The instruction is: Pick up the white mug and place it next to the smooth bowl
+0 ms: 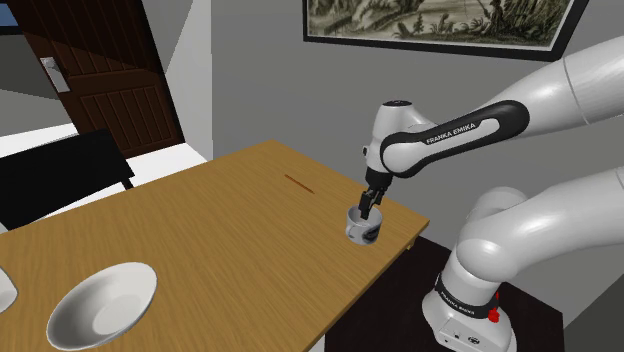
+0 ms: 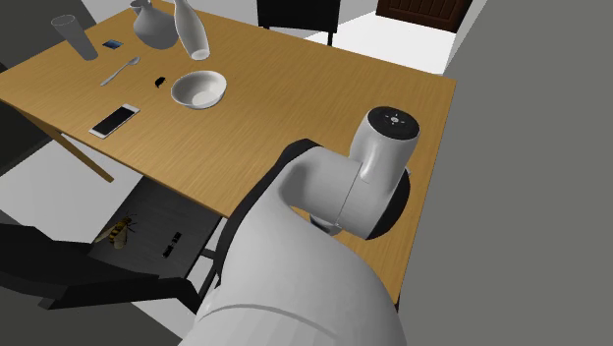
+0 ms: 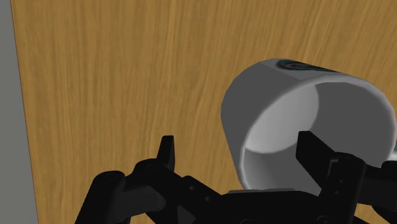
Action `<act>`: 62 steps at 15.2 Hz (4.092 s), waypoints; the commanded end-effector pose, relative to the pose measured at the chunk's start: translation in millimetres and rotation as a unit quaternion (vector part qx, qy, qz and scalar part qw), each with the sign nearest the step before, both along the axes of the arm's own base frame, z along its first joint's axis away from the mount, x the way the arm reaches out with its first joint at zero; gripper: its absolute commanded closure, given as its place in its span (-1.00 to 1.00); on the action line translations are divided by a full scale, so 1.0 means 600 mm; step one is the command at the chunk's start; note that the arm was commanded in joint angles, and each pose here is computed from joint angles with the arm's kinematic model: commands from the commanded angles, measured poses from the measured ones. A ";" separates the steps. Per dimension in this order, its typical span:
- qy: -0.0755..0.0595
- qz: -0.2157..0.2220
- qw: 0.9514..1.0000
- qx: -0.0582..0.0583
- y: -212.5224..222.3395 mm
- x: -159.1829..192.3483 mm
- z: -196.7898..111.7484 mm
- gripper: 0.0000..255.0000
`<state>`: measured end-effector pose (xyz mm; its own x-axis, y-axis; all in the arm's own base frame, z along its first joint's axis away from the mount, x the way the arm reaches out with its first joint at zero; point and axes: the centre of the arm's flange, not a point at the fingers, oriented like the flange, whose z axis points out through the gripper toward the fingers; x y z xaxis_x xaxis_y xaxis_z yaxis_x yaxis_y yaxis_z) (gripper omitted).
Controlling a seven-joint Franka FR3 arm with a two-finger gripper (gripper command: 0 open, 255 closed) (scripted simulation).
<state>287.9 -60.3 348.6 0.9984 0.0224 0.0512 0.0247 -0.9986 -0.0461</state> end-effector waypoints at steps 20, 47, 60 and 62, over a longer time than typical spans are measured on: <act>0.000 0.000 1.000 0.000 0.000 0.000 0.070 1.00; 0.000 0.000 1.000 0.000 0.119 0.058 0.252 1.00; 0.000 0.000 1.000 0.000 0.376 0.182 0.253 1.00; 0.000 0.000 1.000 0.000 0.416 0.201 0.253 1.00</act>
